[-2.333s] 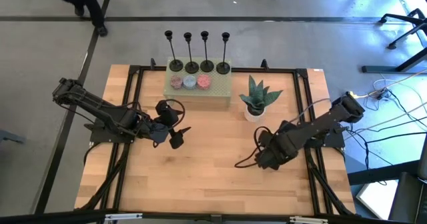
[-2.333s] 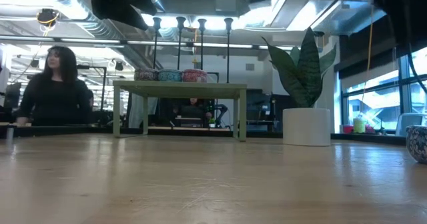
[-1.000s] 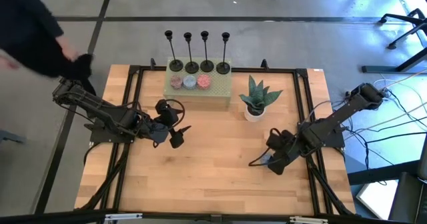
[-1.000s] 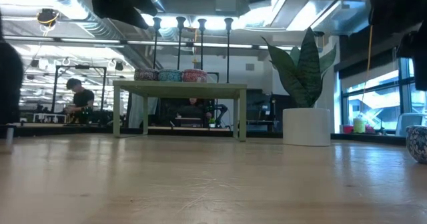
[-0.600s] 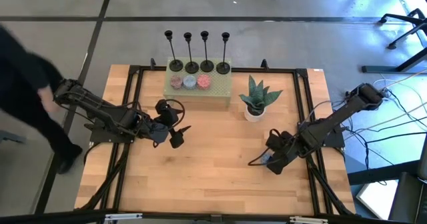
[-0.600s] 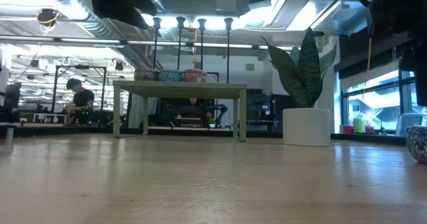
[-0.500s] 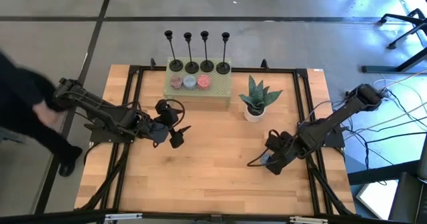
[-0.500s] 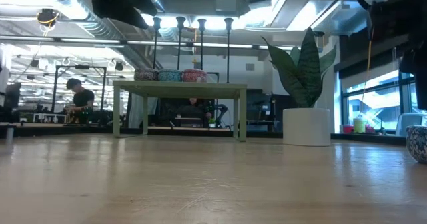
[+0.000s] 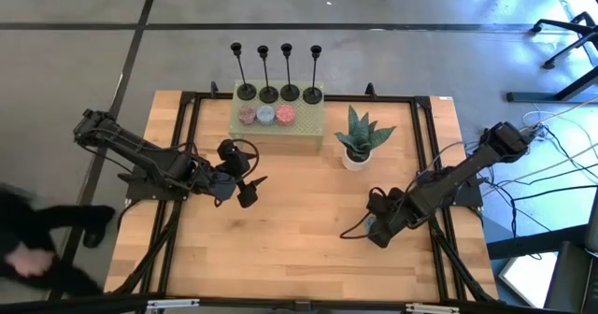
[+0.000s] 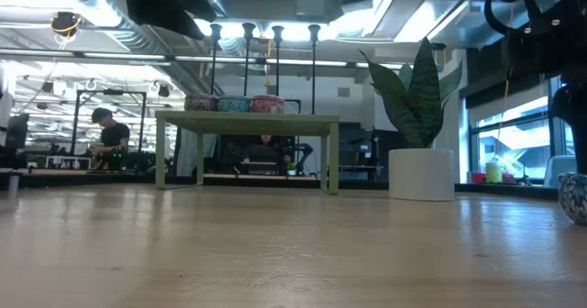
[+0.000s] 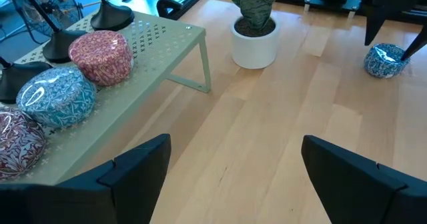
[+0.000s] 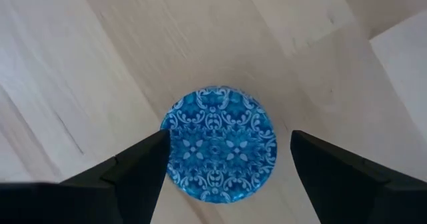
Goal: Pick & Place candle stick holders
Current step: Put the blue scented candle on the shelf
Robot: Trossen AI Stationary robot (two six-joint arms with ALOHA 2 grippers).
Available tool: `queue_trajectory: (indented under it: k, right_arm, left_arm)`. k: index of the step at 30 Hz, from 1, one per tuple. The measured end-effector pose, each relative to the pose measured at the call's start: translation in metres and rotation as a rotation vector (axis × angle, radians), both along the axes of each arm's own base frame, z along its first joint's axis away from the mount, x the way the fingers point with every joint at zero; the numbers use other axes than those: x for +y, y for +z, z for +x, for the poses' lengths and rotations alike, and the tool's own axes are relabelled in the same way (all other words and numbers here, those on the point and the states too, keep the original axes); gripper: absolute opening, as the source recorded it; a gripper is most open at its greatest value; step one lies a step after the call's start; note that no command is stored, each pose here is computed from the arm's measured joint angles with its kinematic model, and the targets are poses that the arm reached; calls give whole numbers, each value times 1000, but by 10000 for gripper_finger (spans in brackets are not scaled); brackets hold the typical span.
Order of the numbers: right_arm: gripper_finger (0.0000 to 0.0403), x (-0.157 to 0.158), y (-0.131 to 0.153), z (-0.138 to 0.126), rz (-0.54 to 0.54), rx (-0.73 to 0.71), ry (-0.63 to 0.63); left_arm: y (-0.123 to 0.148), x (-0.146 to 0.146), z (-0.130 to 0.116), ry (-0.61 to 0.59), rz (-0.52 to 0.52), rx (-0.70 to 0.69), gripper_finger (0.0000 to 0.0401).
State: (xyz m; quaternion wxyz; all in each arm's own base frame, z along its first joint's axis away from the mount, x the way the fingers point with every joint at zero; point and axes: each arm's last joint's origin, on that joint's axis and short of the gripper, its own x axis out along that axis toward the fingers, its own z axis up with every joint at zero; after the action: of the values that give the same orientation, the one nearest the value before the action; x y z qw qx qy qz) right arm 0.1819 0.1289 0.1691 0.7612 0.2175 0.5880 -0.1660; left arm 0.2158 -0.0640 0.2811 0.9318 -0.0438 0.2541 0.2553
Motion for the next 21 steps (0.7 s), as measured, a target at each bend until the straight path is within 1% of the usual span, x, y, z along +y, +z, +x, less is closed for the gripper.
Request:
queue_trajectory:
  k: [9,15,21]
  right_arm:
    - [314,4,-3,5,24,-25,8]
    - [314,4,-3,6,23,-31,11]
    - [314,7,-10,9,11,-18,21]
  left_arm:
    - [0,0,0,0,0,0,336]
    - [0,0,0,3,-3,-2,336]
    - [0,0,0,4,-5,-4,336]
